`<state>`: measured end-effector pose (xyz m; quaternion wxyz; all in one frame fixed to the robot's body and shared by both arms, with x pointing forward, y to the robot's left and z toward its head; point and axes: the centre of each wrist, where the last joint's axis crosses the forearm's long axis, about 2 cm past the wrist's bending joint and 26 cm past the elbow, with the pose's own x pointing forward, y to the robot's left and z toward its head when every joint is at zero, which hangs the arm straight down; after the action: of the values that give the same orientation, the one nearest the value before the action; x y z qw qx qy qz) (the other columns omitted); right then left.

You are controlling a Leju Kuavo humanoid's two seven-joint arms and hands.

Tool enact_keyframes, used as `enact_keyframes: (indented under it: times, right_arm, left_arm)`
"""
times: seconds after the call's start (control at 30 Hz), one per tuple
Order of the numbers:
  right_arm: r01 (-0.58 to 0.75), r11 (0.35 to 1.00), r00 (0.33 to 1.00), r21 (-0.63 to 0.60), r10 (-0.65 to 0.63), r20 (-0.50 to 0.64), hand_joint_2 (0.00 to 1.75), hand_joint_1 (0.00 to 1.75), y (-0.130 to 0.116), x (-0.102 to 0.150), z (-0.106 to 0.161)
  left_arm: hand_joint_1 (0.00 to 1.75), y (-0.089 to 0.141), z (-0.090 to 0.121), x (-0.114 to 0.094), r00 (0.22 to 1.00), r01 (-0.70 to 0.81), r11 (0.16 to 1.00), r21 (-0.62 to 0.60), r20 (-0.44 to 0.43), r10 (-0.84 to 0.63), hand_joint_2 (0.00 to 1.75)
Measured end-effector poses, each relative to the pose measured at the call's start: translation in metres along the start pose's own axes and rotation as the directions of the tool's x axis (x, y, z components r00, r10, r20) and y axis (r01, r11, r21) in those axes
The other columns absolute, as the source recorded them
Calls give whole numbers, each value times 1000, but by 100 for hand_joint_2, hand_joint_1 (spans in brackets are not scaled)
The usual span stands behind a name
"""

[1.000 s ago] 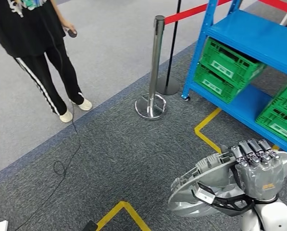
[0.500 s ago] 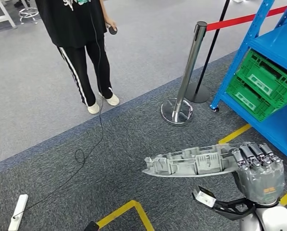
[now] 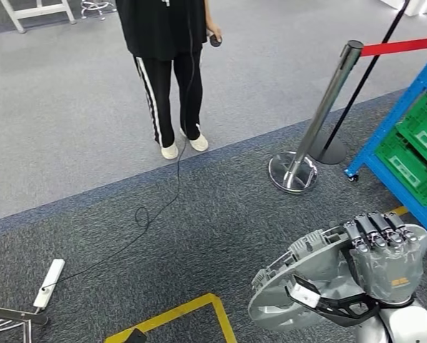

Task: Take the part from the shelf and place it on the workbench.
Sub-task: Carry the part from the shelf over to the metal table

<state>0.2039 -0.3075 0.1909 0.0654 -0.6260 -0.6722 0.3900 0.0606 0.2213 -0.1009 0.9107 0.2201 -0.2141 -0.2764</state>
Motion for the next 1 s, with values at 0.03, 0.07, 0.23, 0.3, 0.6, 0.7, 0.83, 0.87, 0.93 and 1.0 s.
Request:
enact_keyframes:
  times: [0.03, 0.07, 0.23, 0.3, 0.6, 0.7, 0.83, 0.87, 0.93, 1.0]
  right_arm:
    - [0, 1000, 1000, -1, 0, 0, 175, 175, 0, 0, 0]
    - [0, 1000, 1000, -1, 0, -1, 175, 175, 0, 0, 0]
    - [3, 1000, 1000, 4, -3, -1, 175, 175, 0, 1, 1]
    - [4, 1000, 1000, 5, -4, -1, 175, 175, 0, 1, 2]
    - [1, 1000, 1000, -2, -1, -1, 175, 175, 0, 0, 0]
    - [2, 1000, 1000, 2, -2, -1, 175, 175, -1, 1, 1]
    - [3, 1000, 1000, 3, -3, 0, 175, 175, -1, 1, 1]
    - [3, 1000, 1000, 2, -3, 0, 175, 175, -1, 1, 1]
    - [2, 1000, 1000, 2, -2, 0, 175, 175, -1, 1, 1]
    - [0, 1000, 1000, -1, 0, -1, 175, 175, -1, 0, 0]
  left_arm:
    - [0, 0, 0, -1, 1000, 0, 1000, -1, -1, 0, 175]
    - [0, 0, 0, -1, 1000, 0, 1000, 0, -2, 0, 175]
    - [0, 0, 0, 0, 1000, -1, 1000, 1, 0, 1, 175]
    - [0, 0, 0, 0, 1000, -1, 1000, 0, -1, 1, 175]
    - [0, -2, 2, -2, 1000, 0, 1000, -6, -5, 0, 175]
    - [0, -1, 1, 0, 1000, -2, 1000, -4, -2, 2, 175]
    - [0, 0, 0, -2, 1000, -4, 1000, -3, -7, 4, 175]
    - [0, 0, 0, -2, 1000, -4, 1000, -3, -7, 4, 175]
    - [0, 1, 0, -1, 1000, -7, 1000, -3, -5, 7, 175]
    - [0, 0, 0, 0, 1000, -7, 1000, -3, -7, 7, 175]
